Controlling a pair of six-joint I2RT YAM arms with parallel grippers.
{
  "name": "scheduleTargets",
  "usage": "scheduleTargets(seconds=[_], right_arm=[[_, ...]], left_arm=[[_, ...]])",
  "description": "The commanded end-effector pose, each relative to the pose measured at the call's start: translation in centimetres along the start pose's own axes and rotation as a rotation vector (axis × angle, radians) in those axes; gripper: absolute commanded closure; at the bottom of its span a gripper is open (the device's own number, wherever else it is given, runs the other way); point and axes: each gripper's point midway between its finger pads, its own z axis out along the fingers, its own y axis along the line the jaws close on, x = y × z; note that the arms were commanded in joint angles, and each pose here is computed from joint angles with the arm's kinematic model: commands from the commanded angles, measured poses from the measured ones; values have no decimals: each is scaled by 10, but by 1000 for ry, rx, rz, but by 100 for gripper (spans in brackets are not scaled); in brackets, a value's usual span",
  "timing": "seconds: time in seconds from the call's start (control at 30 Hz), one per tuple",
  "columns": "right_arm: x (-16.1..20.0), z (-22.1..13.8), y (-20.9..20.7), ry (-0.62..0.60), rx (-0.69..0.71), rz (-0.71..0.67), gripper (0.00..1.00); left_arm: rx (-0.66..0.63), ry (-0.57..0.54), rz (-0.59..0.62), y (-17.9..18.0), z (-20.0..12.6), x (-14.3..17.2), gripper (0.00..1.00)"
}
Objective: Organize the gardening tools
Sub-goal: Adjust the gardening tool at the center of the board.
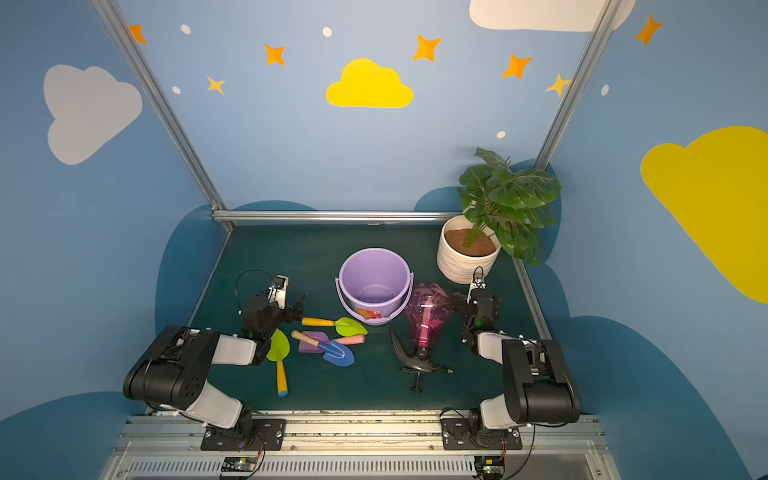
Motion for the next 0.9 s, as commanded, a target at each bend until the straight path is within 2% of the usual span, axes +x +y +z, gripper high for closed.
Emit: scheduleTargets(seconds=[0.0, 0.63, 0.87], right_arm=[[-15, 3, 1, -42, -5, 6, 2], [-15, 2, 1, -45, -6, 7, 2], [-28, -6, 5, -32, -4, -32, 2]], left_arm=[[0, -23, 0, 1, 3, -9, 0], [-1, -21, -1, 2, 3, -8, 0], [-12, -41, 3, 4, -3, -16, 0]])
